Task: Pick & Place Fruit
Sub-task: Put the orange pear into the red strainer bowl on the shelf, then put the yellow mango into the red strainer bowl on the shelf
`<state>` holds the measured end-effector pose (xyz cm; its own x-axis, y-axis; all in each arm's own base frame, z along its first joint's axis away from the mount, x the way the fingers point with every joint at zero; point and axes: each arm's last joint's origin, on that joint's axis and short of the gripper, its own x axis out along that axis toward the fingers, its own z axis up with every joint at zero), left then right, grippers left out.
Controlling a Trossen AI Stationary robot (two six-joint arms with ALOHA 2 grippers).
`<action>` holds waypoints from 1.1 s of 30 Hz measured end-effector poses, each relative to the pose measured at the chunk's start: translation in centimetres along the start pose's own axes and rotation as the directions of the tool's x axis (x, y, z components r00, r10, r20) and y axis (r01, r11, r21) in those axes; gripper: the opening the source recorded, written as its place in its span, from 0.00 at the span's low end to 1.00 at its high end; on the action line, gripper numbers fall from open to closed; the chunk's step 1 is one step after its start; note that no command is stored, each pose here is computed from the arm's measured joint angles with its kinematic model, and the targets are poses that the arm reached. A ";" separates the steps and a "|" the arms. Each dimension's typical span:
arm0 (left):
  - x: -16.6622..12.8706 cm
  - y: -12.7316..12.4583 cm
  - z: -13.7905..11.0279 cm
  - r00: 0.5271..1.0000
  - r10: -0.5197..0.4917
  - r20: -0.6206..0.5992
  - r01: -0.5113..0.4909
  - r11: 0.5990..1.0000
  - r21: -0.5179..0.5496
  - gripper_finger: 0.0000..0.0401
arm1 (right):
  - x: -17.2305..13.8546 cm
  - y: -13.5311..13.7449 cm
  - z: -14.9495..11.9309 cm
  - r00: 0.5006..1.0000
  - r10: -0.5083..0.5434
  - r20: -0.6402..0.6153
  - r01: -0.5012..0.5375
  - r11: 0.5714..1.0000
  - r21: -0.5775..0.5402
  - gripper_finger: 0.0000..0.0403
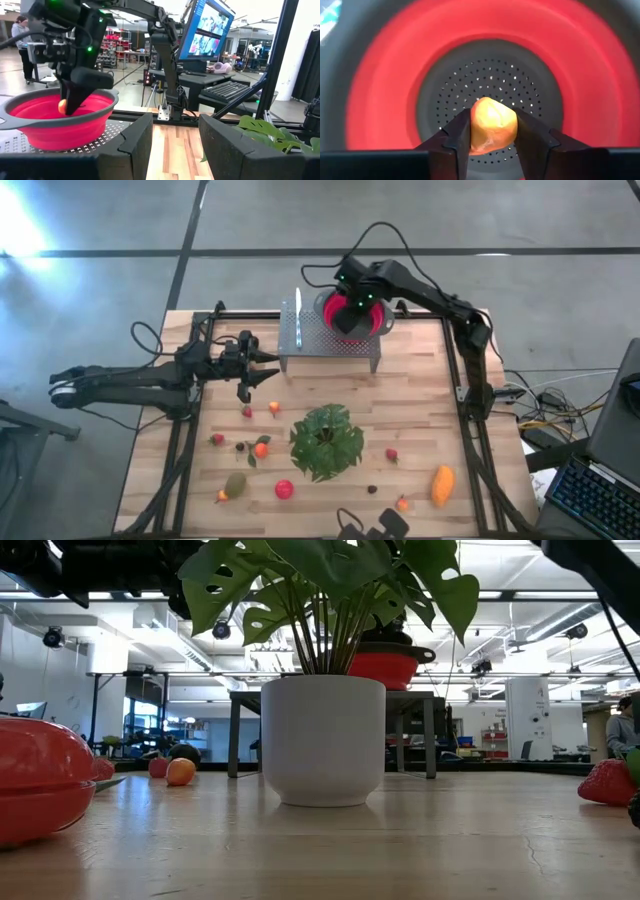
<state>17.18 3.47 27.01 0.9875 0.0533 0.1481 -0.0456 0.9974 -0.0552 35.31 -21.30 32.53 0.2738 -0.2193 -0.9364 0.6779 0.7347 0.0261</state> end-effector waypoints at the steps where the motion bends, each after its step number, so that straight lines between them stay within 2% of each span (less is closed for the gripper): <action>1: 0.0 0.0 0.0 1.000 0.000 0.000 0.000 1.000 0.000 0.42 | 0.2 0.0 0.0 1.000 -0.002 -0.004 0.002 1.000 0.000 0.30; 9: 0.0 0.0 0.0 1.000 0.000 0.000 0.000 1.000 0.000 0.42 | 1.0 -0.2 -0.1 1.000 -0.012 -0.029 0.012 1.000 0.005 0.36; 19: 0.0 0.0 0.0 1.000 0.000 0.000 0.000 1.000 0.000 0.42 | 1.2 -0.4 -0.2 0.999 -0.015 -0.037 0.016 1.000 0.012 0.30; 33: 0.0 0.0 0.0 1.000 0.000 0.000 0.000 1.000 0.000 0.42 | 1.2 -0.5 -0.2 0.999 -0.016 -0.037 0.016 1.000 0.008 0.48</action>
<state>17.18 3.46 27.01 0.9876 0.0528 0.1481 -0.0451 0.9975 -0.0552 35.20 -21.81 31.29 0.2376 -0.2067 -0.9491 0.6878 0.7257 0.0142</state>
